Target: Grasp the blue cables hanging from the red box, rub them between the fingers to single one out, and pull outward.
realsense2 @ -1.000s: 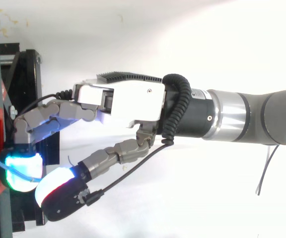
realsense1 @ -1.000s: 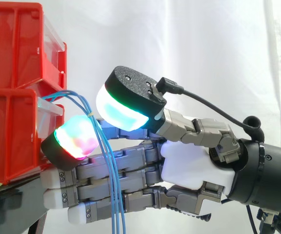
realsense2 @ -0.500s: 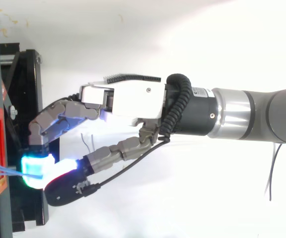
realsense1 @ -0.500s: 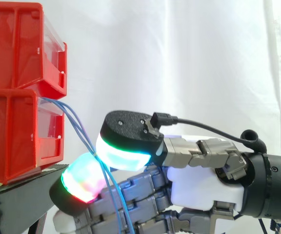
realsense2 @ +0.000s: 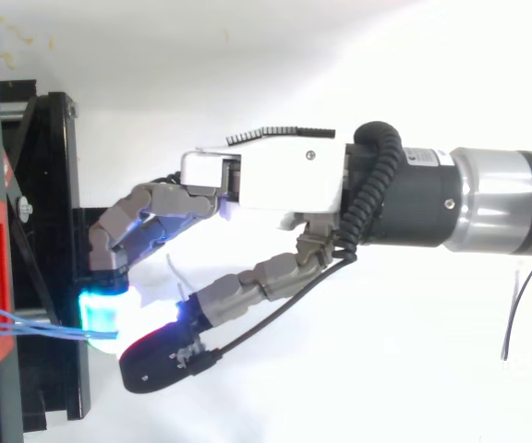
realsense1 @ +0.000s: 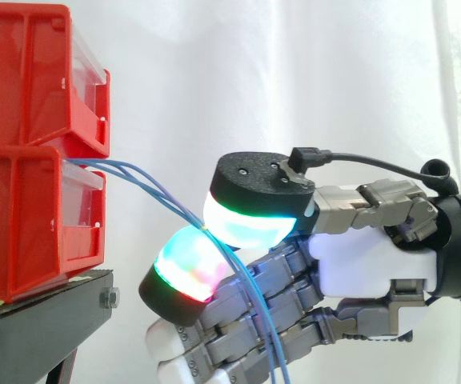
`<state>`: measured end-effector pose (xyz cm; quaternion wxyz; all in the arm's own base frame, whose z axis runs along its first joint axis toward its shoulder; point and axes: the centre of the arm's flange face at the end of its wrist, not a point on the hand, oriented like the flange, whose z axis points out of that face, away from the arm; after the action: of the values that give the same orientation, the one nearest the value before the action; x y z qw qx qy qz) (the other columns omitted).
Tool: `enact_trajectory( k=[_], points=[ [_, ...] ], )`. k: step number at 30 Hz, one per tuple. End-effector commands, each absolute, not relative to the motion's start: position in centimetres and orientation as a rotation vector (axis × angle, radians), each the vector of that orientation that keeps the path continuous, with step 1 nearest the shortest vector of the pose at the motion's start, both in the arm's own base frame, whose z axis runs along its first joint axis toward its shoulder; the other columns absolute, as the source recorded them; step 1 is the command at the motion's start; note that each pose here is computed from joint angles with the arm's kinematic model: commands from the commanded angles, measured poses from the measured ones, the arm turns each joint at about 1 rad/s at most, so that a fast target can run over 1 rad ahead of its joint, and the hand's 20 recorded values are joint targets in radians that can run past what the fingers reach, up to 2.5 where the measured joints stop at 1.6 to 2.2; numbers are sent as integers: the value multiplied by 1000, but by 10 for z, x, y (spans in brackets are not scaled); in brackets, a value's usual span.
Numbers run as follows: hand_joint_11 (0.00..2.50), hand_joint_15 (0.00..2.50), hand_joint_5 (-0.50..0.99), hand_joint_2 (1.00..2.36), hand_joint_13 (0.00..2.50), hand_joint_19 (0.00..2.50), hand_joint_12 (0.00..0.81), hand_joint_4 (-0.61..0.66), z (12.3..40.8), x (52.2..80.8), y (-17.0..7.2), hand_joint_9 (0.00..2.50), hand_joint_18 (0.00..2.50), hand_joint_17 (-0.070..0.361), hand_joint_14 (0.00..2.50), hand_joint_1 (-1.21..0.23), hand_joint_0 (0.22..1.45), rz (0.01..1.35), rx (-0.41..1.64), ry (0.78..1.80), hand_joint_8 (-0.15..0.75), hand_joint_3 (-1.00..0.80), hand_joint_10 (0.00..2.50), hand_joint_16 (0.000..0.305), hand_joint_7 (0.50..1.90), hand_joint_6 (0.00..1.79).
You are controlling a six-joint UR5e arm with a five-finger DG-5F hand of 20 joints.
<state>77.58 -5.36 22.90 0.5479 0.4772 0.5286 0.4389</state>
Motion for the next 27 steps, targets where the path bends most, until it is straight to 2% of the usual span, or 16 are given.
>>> enact_trajectory(
  k=[1,5,8,15,20,22,27],
  points=[
    [234,287,-191,1013,641,319,397,141,233,771,-54,698,614,115,11,-867,661,1026,1150,1277,318,-298,9,51,827,939],
    [240,301,-184,1005,670,322,394,161,235,769,-54,724,634,113,11,-888,686,1029,1165,1281,319,-424,7,50,846,939],
    [244,306,-175,1000,677,339,397,181,235,769,-53,741,639,112,11,-873,661,1047,1181,1271,321,-492,7,50,855,932],
    [244,330,-160,1000,687,380,401,183,235,767,-52,769,641,114,12,-799,575,1055,1203,1274,329,-500,7,51,899,916],
    [250,330,-155,1000,693,384,404,189,234,767,-51,781,647,114,12,-798,566,1059,1208,1273,338,-500,7,51,911,910],
    [255,331,-148,1005,698,392,400,179,234,768,-50,792,641,112,12,-768,603,1061,1210,1269,333,-430,7,50,941,903],
    [191,343,-128,1014,708,421,397,145,234,768,-48,809,642,113,13,-684,580,1062,1211,1269,326,-297,5,50,1008,864]
  ],
)
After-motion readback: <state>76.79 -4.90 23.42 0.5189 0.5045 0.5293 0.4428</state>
